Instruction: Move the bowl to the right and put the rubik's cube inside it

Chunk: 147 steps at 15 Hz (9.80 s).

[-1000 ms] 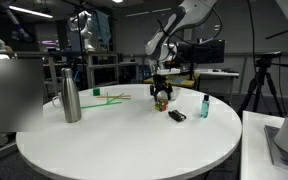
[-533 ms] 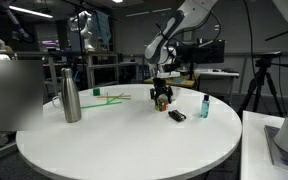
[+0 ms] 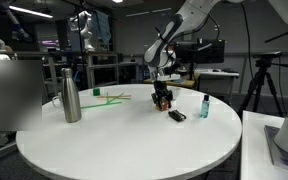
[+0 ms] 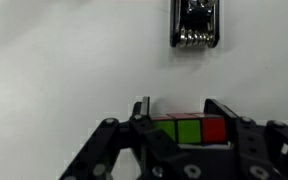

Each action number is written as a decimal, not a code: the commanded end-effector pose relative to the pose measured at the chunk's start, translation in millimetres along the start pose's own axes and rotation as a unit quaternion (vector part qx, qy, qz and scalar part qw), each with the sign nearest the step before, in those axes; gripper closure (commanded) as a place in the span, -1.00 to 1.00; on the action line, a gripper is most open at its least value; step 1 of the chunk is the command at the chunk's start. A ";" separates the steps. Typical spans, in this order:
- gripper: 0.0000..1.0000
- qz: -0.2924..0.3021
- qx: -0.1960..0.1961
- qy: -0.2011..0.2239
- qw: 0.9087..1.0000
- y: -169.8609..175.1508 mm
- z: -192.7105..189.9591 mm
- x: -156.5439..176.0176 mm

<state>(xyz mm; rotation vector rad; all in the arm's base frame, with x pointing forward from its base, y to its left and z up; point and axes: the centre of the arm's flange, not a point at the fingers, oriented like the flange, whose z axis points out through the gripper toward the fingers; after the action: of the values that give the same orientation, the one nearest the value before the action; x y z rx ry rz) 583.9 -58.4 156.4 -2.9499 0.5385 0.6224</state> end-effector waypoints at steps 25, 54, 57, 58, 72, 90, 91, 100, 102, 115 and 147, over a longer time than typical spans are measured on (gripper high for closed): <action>0.29 0.048 0.004 0.077 0.996 -9.2 -94.0 -4.3; 0.29 0.167 0.047 0.104 0.979 106.5 -137.1 0.0; 0.29 0.172 0.046 0.102 0.979 117.4 -135.3 3.6; 0.29 0.174 0.045 0.101 0.978 120.4 -134.7 5.0; 0.29 0.183 0.038 0.106 0.977 139.8 -127.7 13.9; 0.29 0.182 0.036 0.107 0.977 138.3 -127.8 18.5; 0.29 0.182 0.035 0.108 0.977 138.9 -128.0 19.7; 0.29 0.187 0.032 0.125 0.974 155.1 -141.7 26.9; 0.29 0.189 0.035 0.126 0.973 158.0 -143.8 27.5; 0.29 0.198 0.036 0.108 0.974 170.3 -123.7 46.4; 0.29 0.204 0.030 0.081 0.975 174.9 -95.5 64.7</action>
<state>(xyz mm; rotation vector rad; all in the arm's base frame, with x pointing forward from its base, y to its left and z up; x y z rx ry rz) 604.2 -248.3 213.5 -2.8859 1.1790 0.3633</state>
